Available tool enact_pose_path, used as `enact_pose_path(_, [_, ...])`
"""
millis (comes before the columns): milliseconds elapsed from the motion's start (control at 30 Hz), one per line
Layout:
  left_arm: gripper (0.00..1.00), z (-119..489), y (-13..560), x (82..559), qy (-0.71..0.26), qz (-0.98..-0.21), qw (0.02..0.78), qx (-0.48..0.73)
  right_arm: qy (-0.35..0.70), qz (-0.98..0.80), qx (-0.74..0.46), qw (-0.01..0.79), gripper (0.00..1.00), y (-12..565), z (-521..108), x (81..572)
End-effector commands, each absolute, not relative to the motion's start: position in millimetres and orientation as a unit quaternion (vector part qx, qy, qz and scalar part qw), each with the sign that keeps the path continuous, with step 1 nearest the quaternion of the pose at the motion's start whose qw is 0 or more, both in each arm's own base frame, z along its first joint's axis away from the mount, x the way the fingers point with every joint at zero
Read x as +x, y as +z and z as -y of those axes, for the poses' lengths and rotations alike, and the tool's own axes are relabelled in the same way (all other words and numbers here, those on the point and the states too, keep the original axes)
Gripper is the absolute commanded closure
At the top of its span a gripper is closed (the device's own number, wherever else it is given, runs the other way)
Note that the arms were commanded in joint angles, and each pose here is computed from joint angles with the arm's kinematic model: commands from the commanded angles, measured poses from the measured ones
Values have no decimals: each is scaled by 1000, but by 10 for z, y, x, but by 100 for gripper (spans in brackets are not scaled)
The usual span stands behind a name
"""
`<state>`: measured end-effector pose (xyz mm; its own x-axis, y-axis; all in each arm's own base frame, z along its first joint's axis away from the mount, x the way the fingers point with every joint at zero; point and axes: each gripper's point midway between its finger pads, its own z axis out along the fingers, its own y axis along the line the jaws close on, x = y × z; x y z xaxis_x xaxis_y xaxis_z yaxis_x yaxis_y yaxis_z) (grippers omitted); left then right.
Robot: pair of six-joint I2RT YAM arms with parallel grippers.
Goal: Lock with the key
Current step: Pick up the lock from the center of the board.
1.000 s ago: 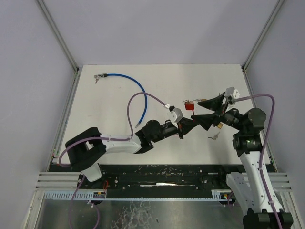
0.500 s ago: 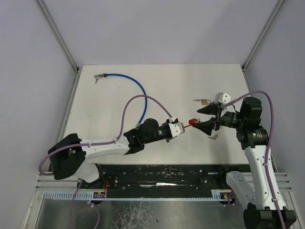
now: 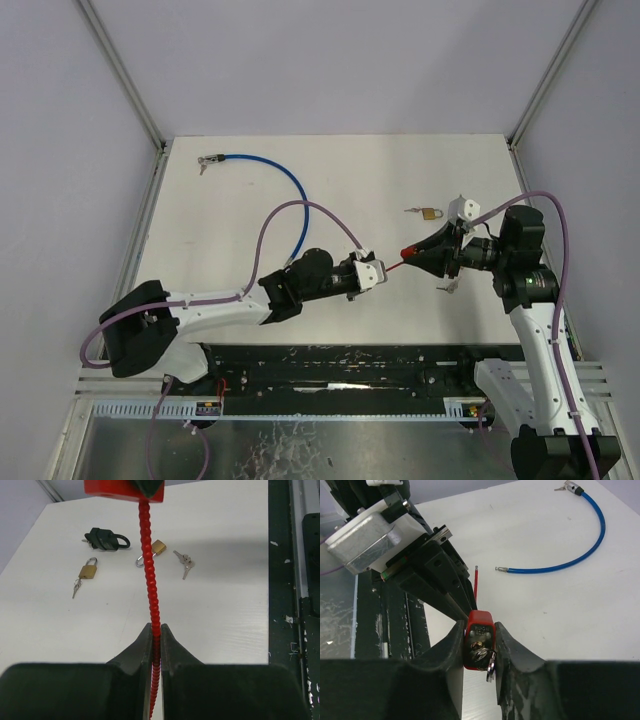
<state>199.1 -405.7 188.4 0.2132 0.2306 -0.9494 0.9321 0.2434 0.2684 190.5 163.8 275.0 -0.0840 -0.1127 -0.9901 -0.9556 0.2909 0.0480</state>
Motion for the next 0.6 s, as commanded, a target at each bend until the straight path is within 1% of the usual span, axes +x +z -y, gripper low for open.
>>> enact_pose_path(0, [99,4065,2135,1988,-323,-522,592,523,404,-601,-450,522,84,2798,-1654,1897])
enact_pose_path(33, [100,4062,2135,1988,-324,-523,591,522,405,-600,-453,520,92,2796,-1659,1889])
enact_pose_path(67, [99,4057,2137,1989,-325,-524,591,520,405,-600,-455,519,98,2802,-1662,1883])
enact_pose_path(100, [99,4049,2146,1994,-328,-525,591,517,407,-599,-456,518,100,2809,-1665,1876])
enact_pose_path(133, [98,4044,2157,1990,-332,-527,592,512,408,-597,-457,518,100,2820,-1668,1868])
enact_pose_path(200, [73,4036,2254,1967,-353,-522,599,495,414,-594,-457,516,100,2833,-1678,1846])
enact_pose_path(300, [38,4049,2442,1703,-434,-471,593,488,429,-585,-461,511,100,2833,-1700,1799])
enact_pose_path(333, [29,4049,2498,1628,-453,-455,593,486,432,-584,-462,509,100,2826,-1706,1788])
enact_pose_path(367, [24,4059,2536,1572,-470,-448,588,482,435,-582,-463,508,100,2825,-1709,1780])
enact_pose_path(400, [23,4080,2566,1540,-482,-443,582,482,438,-580,-464,506,100,2822,-1714,1765])
enact_pose_path(467, [24,4150,2589,1516,-496,-443,566,487,441,-574,-470,505,100,2818,-1723,1740])
enact_pose_path(567, [33,4280,2547,1529,-507,-457,537,496,448,-562,-479,504,100,2821,-1742,1684])
